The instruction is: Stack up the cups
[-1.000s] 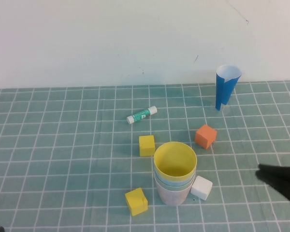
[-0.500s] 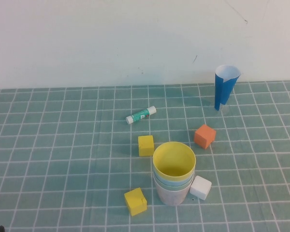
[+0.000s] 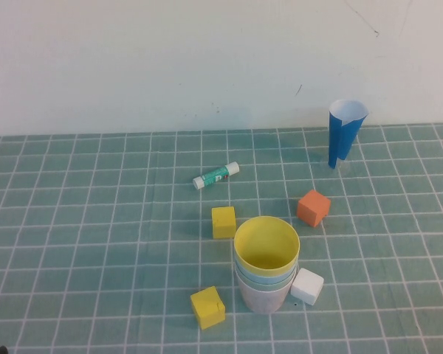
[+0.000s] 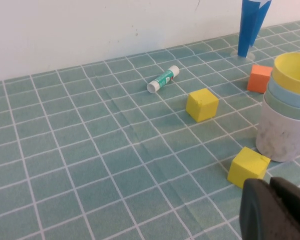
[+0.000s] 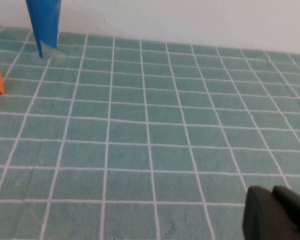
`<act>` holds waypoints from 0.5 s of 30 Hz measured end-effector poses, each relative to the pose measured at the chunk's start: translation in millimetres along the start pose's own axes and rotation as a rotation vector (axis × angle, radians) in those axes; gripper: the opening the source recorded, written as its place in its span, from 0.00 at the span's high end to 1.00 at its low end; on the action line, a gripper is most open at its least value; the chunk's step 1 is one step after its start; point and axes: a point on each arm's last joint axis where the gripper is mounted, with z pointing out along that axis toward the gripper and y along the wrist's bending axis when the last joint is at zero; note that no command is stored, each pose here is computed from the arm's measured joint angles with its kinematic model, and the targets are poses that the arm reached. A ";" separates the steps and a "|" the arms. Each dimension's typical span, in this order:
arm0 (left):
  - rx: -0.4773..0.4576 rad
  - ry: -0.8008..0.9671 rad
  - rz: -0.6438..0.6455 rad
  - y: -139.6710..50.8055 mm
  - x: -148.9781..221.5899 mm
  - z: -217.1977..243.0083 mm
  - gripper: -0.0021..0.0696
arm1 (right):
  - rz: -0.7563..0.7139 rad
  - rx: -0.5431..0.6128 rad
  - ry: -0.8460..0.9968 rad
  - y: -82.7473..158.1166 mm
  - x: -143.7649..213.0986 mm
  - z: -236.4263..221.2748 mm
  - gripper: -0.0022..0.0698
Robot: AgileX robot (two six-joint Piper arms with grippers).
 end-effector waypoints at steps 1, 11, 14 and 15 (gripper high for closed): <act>0.000 0.000 0.000 0.0 0.0 0.0 0.97 | 0.019 0.003 0.005 -0.3 0.6 -0.1 0.94; 0.000 0.000 -0.002 0.0 0.0 0.0 0.97 | 0.074 -0.101 0.008 4.1 0.7 -0.5 0.94; 0.000 0.000 -0.002 0.0 0.0 0.0 0.97 | 0.062 -0.100 0.007 3.8 0.7 -0.5 0.94; 0.000 0.000 -0.002 0.0 0.0 0.0 0.97 | 0.063 -0.101 0.007 3.9 0.7 -0.5 0.94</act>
